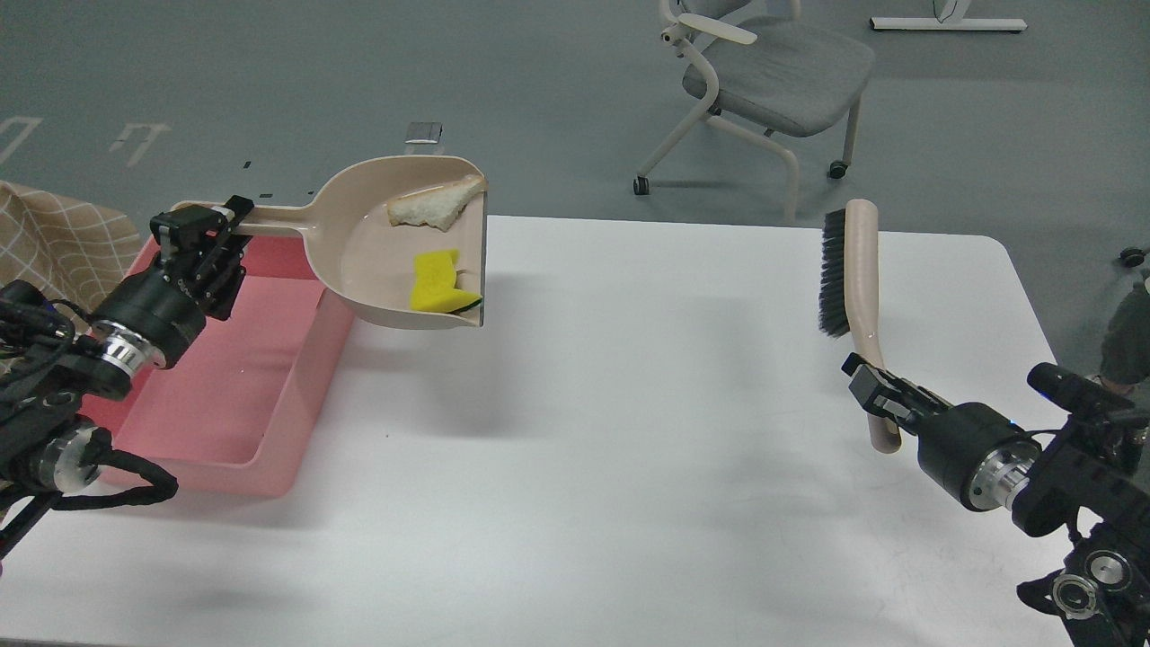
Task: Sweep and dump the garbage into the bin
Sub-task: 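Lift the dustpan with the left gripper over the pink bin, then tilt the dustpan to dump the sponge into the bin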
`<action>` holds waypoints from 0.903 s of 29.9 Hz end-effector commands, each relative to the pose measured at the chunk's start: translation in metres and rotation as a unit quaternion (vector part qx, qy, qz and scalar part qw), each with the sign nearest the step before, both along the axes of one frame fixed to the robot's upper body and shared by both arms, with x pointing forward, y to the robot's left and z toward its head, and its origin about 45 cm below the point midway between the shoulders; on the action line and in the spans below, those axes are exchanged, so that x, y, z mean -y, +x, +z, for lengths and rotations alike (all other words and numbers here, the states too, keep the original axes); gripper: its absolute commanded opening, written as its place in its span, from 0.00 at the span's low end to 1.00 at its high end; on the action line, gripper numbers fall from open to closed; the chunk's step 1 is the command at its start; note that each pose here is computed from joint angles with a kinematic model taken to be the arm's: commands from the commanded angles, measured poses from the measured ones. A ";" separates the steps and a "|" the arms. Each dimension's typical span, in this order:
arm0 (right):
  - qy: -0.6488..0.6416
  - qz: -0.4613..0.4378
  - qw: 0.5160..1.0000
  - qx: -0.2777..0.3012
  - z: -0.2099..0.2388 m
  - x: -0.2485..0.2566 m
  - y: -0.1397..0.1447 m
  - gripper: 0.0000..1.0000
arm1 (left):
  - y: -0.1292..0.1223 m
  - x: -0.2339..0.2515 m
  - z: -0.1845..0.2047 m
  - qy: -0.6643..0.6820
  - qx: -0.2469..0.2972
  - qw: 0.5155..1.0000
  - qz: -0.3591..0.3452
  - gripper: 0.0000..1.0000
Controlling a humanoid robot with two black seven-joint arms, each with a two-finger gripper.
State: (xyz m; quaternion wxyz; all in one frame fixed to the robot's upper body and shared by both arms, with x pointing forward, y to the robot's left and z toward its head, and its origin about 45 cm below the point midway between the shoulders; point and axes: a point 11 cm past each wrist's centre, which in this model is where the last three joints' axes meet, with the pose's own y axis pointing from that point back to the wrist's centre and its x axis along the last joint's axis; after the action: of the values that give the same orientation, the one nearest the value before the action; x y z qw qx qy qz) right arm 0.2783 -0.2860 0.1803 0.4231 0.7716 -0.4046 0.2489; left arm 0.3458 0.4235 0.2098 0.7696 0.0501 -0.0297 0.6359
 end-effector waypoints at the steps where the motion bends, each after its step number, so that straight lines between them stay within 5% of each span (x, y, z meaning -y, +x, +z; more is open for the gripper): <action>1: -0.001 0.000 1.000 -0.001 -0.001 0.000 -0.001 0.00 | 0.003 -0.019 0.009 -0.010 0.010 1.000 0.008 0.12; 21: -0.002 -0.001 1.000 -0.003 -0.002 0.001 -0.001 0.00 | -0.019 -0.114 0.010 -0.007 -0.020 0.998 0.063 0.12; 27: -0.003 -0.002 1.000 -0.004 -0.003 0.001 -0.001 0.00 | -0.027 -0.146 0.046 0.004 -0.004 0.998 0.070 0.12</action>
State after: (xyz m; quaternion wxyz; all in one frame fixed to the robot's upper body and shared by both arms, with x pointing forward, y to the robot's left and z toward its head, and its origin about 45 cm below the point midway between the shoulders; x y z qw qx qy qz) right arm 0.2774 -0.2870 0.1784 0.4268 0.7704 -0.4041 0.2471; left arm 0.3212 0.5572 0.2366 0.7244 0.0680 -0.0162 0.6858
